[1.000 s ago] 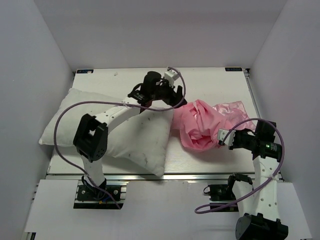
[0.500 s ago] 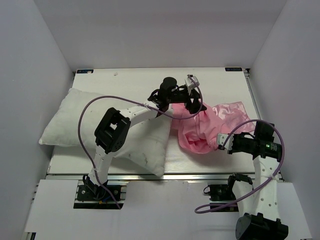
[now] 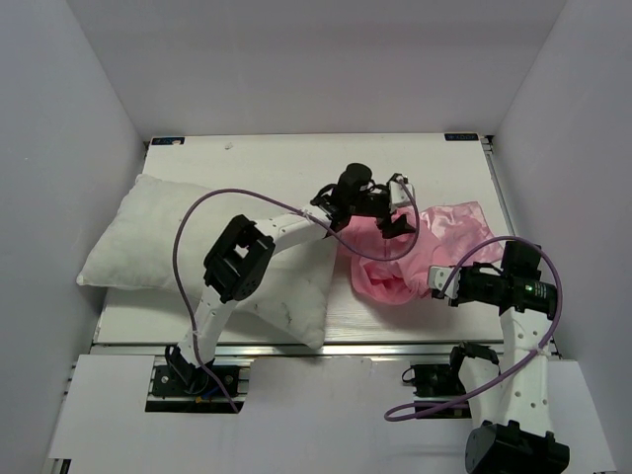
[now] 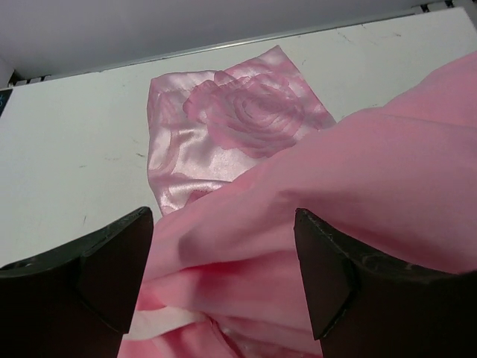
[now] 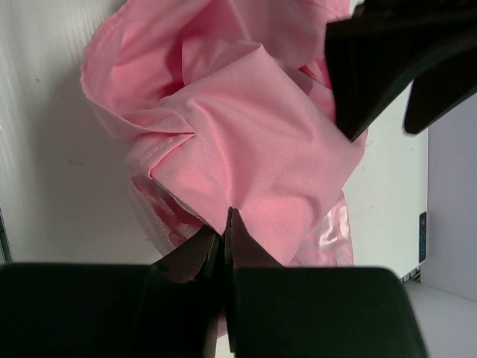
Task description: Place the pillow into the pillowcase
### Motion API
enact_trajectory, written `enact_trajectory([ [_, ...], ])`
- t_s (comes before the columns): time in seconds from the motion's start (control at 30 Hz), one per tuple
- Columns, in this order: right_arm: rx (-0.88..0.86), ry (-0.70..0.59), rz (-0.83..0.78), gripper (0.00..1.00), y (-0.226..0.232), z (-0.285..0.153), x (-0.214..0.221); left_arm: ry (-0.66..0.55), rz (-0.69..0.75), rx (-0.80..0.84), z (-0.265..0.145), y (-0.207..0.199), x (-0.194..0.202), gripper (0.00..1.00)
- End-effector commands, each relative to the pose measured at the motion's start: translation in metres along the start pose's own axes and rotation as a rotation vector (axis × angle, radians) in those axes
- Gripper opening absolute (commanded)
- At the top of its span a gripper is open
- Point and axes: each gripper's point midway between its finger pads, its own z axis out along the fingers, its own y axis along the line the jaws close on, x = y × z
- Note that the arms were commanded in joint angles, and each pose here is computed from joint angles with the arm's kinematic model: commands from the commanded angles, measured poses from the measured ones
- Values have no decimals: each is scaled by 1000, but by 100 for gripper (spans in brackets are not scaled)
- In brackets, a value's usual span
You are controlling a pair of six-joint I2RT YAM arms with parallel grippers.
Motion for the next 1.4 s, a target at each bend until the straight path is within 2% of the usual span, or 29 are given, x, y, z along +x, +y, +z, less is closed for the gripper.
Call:
enact_trajectory([
  [0.0,24,-80,-39,4,-8,-4,-22,7,109,0,13,-1,-2,85],
  [0.03,29,-91,-40,4,-10,-5,-25,9,109,6,16,-3,0,84],
  [0.13,47,-88,-35,5,-16,-6,-26,21,100,23,20,-10,6,74],
  [0.23,68,-66,-7,4,-20,-7,-22,41,87,25,16,-16,10,54],
  [0.37,97,-69,-5,4,-28,-8,-23,47,83,23,17,-17,16,48],
  [0.47,99,-83,7,4,-27,-10,-27,28,89,24,26,-15,11,27],
  [0.5,101,-82,11,4,-28,-10,-27,28,89,27,29,-17,10,2],
  [0.67,165,-26,78,3,-43,-14,-16,37,41,-27,25,-15,11,0],
  [0.8,325,18,206,0,-81,-23,-3,34,10,-94,-3,-4,-4,0],
  [0.9,413,40,254,0,-104,-30,5,12,-16,-82,-21,-10,-15,0],
  [1.03,477,-67,276,4,-133,-31,-10,-3,-84,12,-42,-50,-20,0],
  [1.07,505,-93,246,5,-145,-33,-15,-49,-113,15,-43,-56,-29,0],
  [1.13,500,-144,283,7,-161,-26,-23,-73,-141,36,-46,-78,-31,0],
  [1.27,460,-189,443,6,-195,-5,-18,-126,-154,103,-26,-108,-54,0],
  [1.37,439,-256,446,6,-222,5,-43,-145,-139,134,-14,-117,-66,0],
])
